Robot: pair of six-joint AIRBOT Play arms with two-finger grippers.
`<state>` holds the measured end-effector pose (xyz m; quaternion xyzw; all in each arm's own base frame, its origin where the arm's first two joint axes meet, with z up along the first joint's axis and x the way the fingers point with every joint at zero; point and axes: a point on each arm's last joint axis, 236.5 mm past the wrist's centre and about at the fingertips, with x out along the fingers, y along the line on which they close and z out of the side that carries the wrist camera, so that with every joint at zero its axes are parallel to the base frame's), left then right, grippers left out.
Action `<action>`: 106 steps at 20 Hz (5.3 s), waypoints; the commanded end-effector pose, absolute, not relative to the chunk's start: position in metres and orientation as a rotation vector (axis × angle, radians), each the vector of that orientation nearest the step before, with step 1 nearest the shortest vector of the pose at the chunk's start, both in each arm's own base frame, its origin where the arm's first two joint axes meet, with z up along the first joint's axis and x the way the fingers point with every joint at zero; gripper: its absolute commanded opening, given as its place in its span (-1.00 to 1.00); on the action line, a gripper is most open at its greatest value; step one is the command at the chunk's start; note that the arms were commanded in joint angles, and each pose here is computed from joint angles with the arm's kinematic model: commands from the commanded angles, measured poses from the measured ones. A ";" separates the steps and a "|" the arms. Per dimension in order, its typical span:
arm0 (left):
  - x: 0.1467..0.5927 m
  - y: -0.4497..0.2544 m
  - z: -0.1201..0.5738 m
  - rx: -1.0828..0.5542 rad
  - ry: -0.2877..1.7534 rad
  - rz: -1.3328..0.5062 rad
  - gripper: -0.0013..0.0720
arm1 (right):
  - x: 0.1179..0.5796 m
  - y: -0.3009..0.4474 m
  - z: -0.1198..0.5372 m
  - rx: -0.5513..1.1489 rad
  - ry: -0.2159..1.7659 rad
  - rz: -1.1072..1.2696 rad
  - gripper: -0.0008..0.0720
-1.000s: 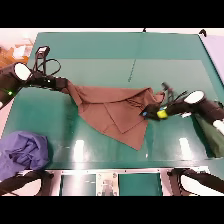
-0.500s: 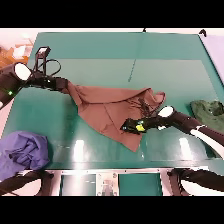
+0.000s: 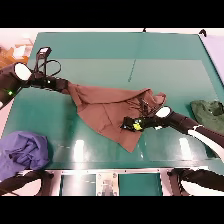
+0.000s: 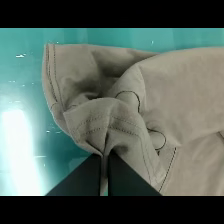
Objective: Fold the shirts.
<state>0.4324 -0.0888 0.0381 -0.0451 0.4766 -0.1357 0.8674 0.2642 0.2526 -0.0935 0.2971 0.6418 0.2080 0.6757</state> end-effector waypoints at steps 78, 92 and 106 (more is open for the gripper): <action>0.307 -0.026 -0.097 -0.896 1.507 -0.339 0.32 | 0.234 -0.022 -0.084 0.992 1.272 -0.135 0.06; 0.318 -0.030 -0.093 -0.906 1.479 -0.415 -0.87 | 0.213 -0.015 -0.103 1.023 1.357 -0.177 0.22; 0.341 -0.044 -0.034 -0.958 1.397 -0.599 -0.88 | 0.243 0.033 -0.076 1.097 1.353 0.151 -0.84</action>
